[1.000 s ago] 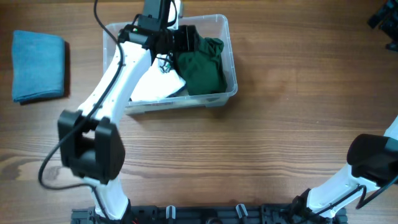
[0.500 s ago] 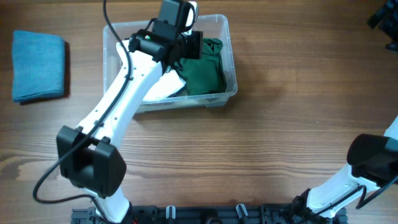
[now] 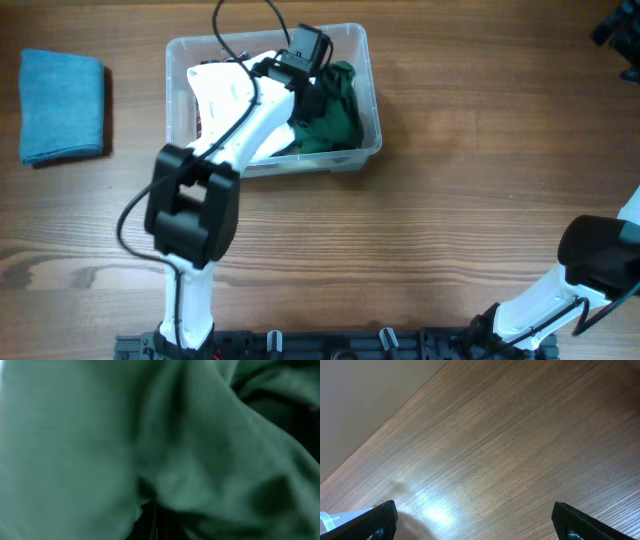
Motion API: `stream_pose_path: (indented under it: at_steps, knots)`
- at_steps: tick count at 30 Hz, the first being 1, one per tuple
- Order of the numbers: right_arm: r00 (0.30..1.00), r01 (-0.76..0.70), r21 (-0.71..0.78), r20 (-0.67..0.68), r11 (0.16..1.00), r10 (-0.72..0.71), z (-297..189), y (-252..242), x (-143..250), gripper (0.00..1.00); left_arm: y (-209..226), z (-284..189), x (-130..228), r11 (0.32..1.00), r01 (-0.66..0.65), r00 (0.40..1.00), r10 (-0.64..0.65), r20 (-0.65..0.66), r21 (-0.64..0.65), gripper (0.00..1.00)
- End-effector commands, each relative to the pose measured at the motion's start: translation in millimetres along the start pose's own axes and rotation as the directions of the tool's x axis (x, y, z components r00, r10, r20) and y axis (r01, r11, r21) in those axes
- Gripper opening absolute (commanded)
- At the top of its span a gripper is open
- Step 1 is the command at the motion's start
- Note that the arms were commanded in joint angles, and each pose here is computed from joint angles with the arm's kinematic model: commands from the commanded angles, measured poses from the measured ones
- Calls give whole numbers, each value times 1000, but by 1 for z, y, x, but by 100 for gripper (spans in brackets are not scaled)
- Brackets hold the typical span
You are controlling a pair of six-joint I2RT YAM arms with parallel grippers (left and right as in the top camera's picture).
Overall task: Pack container
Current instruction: 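Press the green shirt down into the container with the left gripper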
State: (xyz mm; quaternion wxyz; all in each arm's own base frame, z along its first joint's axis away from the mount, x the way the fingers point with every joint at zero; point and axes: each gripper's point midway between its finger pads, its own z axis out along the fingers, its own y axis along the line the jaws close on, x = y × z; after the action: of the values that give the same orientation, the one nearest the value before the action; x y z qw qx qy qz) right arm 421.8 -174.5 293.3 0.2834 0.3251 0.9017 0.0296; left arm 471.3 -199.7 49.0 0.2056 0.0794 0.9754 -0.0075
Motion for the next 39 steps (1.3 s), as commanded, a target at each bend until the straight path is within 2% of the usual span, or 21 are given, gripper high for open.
stream_pose_path:
  at_steps: [1, 4, 11, 16, 20, 24, 29, 35, 39]
  knots:
    - [1000, -7, 10, -2, 1000, 7, 3, -1, 0, 100, 7, 36, 20, 998, -18, 998, 14, -64, -64, 4]
    - [1000, -7, 10, -2, 1000, 7, 3, -1, 0, 100, 7, 37, 19, 998, -17, 998, 14, -60, -64, 4]
    - [1000, -7, 10, -2, 1000, 7, 3, -1, 0, 100, 5, -2, -10, 999, 1, 999, 0, 42, -37, 4]
    - [1000, -7, 10, -2, 1000, 7, 3, -1, 0, 100, 2, -58, -33, 1000, 17, 990, -17, 141, 1, 6]
    - [1000, -7, 10, -2, 1000, 7, 3, -1, 0, 100, -3, -105, -37, 997, 16, 983, -28, 182, 70, 7]
    - [1000, -7, 10, -2, 1000, 8, 3, -1, 0, 100, -13, -133, -21, 987, 47, 990, -67, 127, 155, 7]
    - [1000, -6, 10, -2, 1000, 6, 3, -1, 0, 100, -33, -135, 12, 965, 38, 999, -36, -15, 260, 4]
    - [1000, -7, 10, -2, 1000, 7, 3, -1, 0, 100, -41, -130, 43, 970, 19, 992, 12, -128, 242, 4]
    - [1000, -7, 10, -2, 1000, 7, 3, -1, 0, 100, -47, -130, 52, 971, 6, 988, 32, -154, 241, 4]
